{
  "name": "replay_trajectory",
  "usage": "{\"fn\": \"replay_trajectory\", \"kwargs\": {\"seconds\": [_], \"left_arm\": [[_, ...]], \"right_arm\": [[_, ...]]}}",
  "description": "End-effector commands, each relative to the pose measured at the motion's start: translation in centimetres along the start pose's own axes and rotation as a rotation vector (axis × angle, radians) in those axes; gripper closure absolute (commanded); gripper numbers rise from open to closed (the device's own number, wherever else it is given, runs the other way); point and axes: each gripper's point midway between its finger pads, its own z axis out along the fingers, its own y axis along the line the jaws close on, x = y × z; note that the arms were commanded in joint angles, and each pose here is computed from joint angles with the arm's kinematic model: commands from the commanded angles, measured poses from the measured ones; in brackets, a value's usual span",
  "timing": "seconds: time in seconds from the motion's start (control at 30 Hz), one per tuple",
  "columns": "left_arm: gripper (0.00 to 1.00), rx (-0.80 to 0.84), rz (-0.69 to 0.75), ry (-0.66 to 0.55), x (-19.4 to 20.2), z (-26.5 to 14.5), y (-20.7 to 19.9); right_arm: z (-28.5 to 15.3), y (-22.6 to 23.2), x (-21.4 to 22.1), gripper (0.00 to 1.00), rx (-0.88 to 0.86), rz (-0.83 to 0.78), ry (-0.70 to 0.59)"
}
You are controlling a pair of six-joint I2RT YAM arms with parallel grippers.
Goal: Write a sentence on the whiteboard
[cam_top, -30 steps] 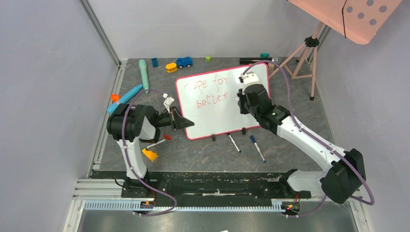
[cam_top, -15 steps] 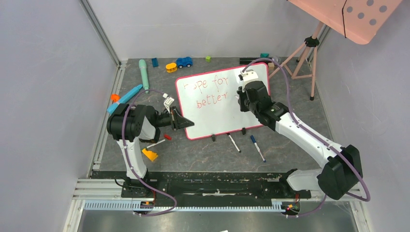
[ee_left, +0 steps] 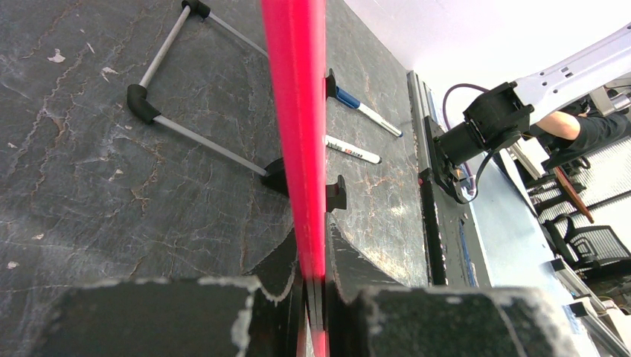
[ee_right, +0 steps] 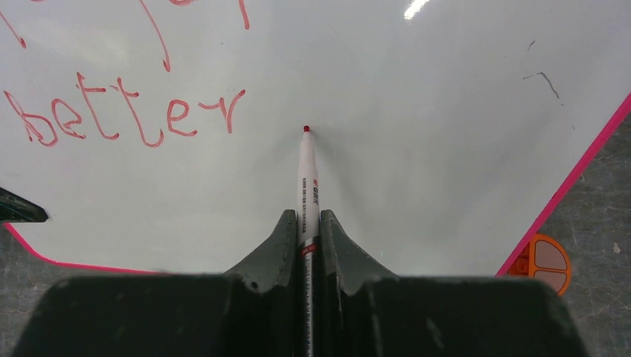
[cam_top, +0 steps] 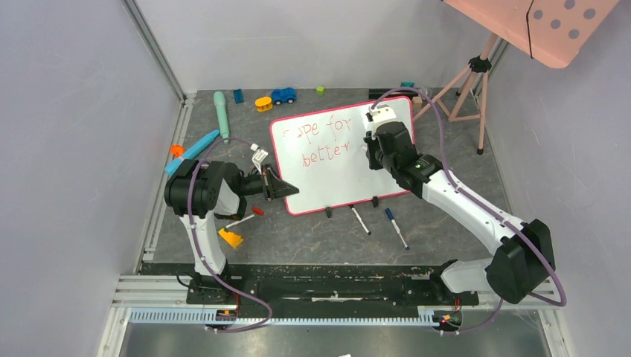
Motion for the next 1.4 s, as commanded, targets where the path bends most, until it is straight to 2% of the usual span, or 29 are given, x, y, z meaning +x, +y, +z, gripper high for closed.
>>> {"fn": "replay_trajectory", "kwargs": {"seconds": [0.0,0.43,0.8,1.1,1.37], "left_arm": [[0.98,0.073,0.196,0.03,0.4,0.4,-0.7],[0.98,0.072,0.198,0.029,0.4,0.4,-0.8],[0.98,0.072,0.194,0.03,0.4,0.4,-0.7],[0.98,0.074,0.194,0.031,0.5,0.4,-0.8],[0.98,0.073,0.195,0.03,0.4,0.4,-0.7]], "right_arm": [[0.5,0.2,-2.3,1.0,-0.01,0.004,-0.057],[0.3,1.2,-0.8,1.0,-0.076,0.001,-0.027],[-0.1,0.2,1.1,1.0,-0.035,-0.013,0.016],[0.2,-1.2,-0.4,1.0,0.043,-0.018,0.001],[0.7,-1.4,-3.1,1.0,0.045,-0.02,-0.037]]}}
